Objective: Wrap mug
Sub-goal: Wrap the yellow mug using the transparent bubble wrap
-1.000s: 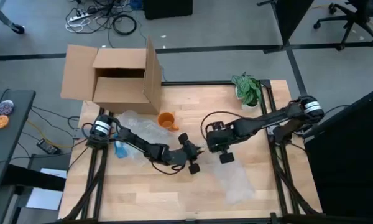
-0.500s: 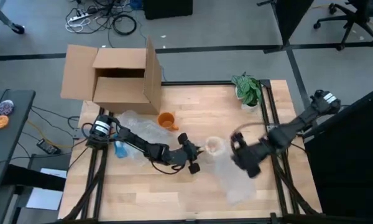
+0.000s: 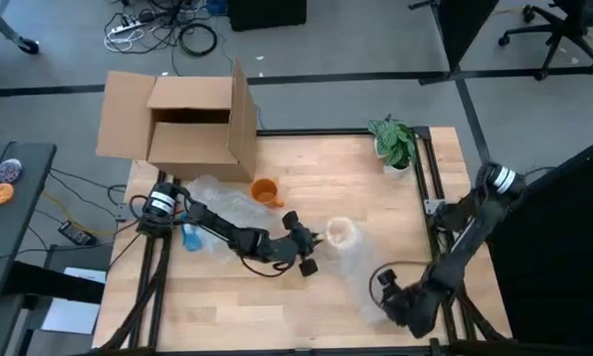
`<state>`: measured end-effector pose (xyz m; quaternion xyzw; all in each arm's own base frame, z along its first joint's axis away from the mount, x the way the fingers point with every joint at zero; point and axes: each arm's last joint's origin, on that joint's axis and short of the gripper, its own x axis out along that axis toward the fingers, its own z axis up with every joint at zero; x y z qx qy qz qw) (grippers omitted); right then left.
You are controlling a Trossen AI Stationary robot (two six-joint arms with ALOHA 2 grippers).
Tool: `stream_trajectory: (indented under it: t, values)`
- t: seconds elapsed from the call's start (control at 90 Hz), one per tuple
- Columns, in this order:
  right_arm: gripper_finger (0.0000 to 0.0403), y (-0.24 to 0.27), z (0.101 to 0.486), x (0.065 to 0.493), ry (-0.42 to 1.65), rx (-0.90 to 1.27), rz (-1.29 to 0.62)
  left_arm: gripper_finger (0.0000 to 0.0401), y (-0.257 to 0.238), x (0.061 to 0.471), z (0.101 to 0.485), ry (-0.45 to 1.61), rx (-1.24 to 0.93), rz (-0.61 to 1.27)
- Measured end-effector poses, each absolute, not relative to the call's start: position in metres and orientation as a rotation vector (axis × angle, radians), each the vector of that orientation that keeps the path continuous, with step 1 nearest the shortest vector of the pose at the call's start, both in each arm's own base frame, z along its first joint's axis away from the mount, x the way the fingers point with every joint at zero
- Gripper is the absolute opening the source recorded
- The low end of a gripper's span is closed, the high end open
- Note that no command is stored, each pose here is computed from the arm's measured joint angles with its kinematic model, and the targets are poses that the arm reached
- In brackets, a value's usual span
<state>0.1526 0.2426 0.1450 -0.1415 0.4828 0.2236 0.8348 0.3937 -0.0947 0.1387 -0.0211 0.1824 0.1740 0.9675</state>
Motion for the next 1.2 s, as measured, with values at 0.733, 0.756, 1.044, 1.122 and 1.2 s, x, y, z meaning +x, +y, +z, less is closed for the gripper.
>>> stream_trajectory:
  t: [0.733, 0.756, 1.044, 1.122, 1.2]
  values:
    - [0.0002, 0.225, 0.17, 0.19, 0.989, -0.336, 0.151, 0.0031, -0.097, 0.393, 0.138, 0.386, 0.018, 0.341]
    - [0.0002, 0.225, 0.175, 0.191, 0.984, -0.348, 0.158, 0.0031, -0.097, 0.393, 0.138, 0.387, 0.026, 0.34]
    - [0.0, 0.215, 0.258, 0.204, 0.949, -0.617, 0.16, 0.0031, -0.097, 0.392, 0.137, 0.4, 0.053, 0.34]
    - [0.0, 0.206, 0.273, 0.207, 0.947, -0.739, 0.116, 0.0031, -0.097, 0.392, 0.137, 0.403, 0.065, 0.338]
    - [0.0, 0.196, 0.278, 0.214, 0.955, -0.837, 0.082, 0.0031, -0.097, 0.392, 0.137, 0.404, 0.065, 0.338]
